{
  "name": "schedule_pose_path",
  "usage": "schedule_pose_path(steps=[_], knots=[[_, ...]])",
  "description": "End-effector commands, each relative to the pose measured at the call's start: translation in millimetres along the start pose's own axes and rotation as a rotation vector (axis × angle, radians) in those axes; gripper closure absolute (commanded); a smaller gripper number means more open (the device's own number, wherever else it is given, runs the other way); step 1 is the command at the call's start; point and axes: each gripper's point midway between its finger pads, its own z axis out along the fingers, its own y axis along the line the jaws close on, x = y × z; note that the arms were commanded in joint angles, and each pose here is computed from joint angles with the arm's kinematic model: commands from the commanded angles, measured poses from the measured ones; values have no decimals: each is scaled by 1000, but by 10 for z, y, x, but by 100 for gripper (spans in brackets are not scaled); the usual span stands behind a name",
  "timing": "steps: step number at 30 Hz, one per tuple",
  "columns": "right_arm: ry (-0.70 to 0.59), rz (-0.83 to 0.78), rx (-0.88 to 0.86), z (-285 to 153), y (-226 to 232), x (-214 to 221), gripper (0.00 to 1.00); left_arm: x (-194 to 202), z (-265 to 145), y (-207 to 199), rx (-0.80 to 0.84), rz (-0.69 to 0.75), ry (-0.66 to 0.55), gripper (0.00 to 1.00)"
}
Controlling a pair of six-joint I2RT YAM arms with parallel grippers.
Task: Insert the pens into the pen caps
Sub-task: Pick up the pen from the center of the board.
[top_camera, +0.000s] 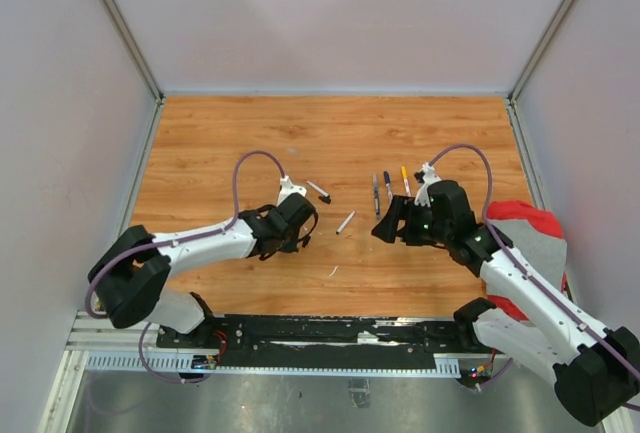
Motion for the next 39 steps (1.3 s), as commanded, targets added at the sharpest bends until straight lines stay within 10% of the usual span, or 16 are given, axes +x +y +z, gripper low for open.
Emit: schedule_pose_path(steps=[1, 14, 39], knots=[[-77, 63, -77, 87, 196, -89, 25, -269, -254, -119, 100, -52, -114, 86], [-252, 185, -273, 322, 841, -130, 29, -562, -964, -760, 597, -282, -261, 97], [-143, 206, -365, 768, 1215, -79, 53, -394, -1028, -1010, 735, -196, -219, 100]])
